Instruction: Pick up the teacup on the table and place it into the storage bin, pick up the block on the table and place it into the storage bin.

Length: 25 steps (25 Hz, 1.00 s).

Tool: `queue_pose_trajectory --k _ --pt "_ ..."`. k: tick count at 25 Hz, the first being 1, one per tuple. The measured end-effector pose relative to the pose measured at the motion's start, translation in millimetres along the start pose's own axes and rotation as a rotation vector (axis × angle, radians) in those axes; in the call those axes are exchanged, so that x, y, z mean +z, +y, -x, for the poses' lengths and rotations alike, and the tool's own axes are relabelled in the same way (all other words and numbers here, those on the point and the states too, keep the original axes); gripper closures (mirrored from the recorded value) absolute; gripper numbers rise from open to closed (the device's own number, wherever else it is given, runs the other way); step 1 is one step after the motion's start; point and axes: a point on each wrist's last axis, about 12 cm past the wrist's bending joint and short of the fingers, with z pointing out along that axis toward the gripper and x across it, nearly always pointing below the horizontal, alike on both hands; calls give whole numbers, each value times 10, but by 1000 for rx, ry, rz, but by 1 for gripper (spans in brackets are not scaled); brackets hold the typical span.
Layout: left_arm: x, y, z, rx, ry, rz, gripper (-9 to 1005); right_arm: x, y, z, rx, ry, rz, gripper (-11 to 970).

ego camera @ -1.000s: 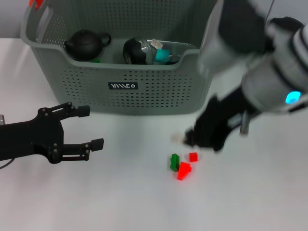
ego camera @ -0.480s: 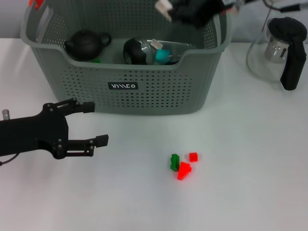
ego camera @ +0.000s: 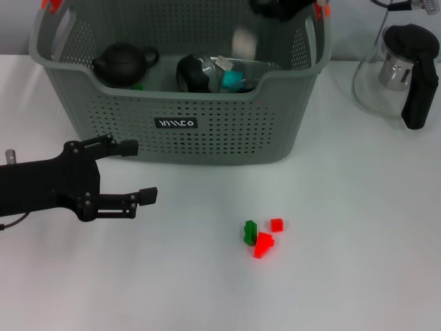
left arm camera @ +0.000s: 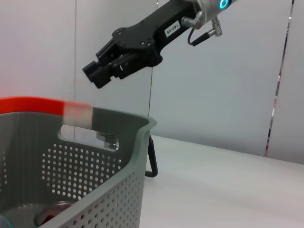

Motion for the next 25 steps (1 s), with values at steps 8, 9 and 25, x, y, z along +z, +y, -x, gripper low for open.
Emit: queue_pose_trajectory --k 8,9,25 --pt "35 41 53 2 2 -10 77 -136 -5 44 3 -102 -37 604" --pt "36 43 58 3 0 -10 77 -169 0 50 7 -124 -33 583" --pt "143 84 154 13 1 -52 76 -858 528 -795 -71 -426 217 13"
